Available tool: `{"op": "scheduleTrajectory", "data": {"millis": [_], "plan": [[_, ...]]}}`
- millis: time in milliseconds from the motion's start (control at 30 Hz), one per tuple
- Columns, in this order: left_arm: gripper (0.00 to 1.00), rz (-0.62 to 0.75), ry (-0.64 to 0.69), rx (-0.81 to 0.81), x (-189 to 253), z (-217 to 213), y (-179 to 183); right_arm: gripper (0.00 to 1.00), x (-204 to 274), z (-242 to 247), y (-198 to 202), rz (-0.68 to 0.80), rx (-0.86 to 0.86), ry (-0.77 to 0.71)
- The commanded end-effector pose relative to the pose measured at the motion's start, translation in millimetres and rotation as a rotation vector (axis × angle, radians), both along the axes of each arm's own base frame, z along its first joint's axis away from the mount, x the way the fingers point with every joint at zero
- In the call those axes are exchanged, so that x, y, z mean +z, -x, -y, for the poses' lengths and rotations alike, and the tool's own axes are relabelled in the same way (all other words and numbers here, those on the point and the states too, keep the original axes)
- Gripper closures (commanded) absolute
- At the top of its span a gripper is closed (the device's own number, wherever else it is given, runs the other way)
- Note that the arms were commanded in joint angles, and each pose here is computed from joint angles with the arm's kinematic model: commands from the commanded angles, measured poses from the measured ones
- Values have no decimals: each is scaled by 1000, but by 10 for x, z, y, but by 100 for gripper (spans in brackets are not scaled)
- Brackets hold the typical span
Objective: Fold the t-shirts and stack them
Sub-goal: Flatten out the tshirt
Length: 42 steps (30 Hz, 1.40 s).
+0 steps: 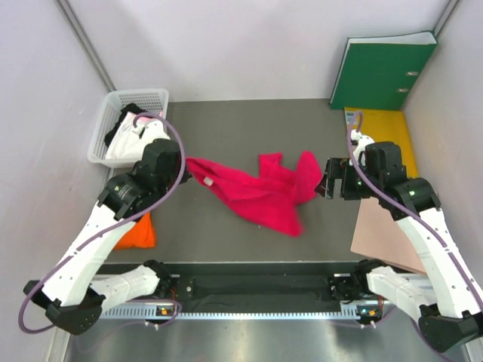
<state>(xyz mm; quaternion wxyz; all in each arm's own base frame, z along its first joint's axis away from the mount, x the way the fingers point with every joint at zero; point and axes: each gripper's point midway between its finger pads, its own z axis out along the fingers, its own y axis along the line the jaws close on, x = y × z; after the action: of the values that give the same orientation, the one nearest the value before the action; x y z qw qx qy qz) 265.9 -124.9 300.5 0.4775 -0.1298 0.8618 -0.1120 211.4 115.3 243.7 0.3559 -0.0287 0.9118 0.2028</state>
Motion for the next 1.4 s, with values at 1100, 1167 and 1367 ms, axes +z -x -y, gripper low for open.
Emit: {"op": "scheduleTrajectory", "data": {"millis": [1100,1167,1367], "plan": [[100,-490,-175,359,-1342,-806,882,25,-1226,-1410,-2359,-43,181,-148],[100,-494,-168,364,-1367,-810,902,25,-1264,-1459,-2418,-56,174,-152],[100,-488,-146,363,-1379,-787,901,30,-1470,-1448,-2533,-116,134,-102]]}}
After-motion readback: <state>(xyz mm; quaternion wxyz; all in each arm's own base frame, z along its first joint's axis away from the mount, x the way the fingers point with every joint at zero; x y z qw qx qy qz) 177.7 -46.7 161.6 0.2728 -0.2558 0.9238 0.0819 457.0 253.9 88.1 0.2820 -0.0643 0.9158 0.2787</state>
